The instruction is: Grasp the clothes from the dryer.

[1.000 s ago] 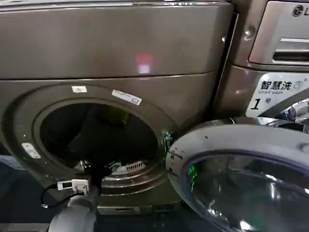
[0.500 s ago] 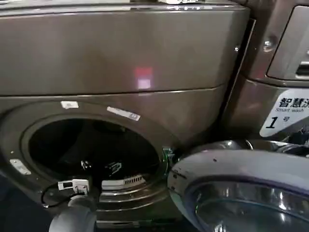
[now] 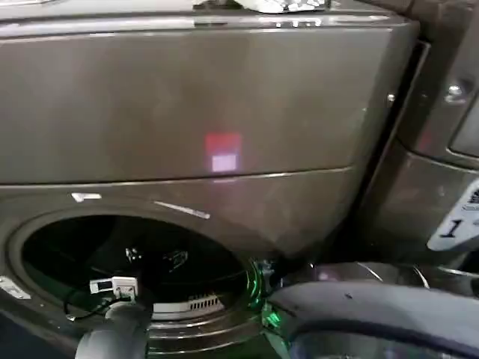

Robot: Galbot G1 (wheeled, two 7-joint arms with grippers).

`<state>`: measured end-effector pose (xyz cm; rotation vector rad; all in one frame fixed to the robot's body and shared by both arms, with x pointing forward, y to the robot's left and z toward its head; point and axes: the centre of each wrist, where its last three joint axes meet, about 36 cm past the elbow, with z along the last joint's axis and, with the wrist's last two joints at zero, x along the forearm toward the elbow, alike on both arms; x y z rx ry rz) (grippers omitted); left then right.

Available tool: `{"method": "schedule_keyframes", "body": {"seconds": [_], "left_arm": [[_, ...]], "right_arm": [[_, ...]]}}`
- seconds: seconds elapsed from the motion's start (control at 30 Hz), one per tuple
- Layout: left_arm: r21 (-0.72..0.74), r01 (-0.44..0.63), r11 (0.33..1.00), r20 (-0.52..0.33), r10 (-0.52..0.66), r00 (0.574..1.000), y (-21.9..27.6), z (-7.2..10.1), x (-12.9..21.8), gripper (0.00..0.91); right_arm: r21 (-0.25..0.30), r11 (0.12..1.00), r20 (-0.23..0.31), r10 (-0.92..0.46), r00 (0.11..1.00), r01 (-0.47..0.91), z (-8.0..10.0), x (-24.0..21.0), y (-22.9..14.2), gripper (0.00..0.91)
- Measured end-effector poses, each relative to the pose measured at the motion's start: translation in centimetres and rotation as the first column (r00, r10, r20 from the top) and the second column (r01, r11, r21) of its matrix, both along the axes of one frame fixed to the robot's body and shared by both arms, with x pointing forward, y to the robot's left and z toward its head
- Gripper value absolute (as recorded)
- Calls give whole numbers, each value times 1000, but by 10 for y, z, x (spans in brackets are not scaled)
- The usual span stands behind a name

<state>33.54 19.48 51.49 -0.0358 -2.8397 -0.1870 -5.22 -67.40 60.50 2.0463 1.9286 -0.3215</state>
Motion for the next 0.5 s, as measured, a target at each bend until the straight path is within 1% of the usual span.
{"method": "schedule_keyframes", "body": {"seconds": [0.33,0.5], "left_arm": [[17,-18,1000,-1,18,1000,1,-3,6,907],[27,-39,999,0,39,999,1,-7,20,907]], "right_arm": [[-2,1000,-4,17,1000,-17,1,7,1,907],[-9,999,-4,32,999,-32,2,14,1,907]]}}
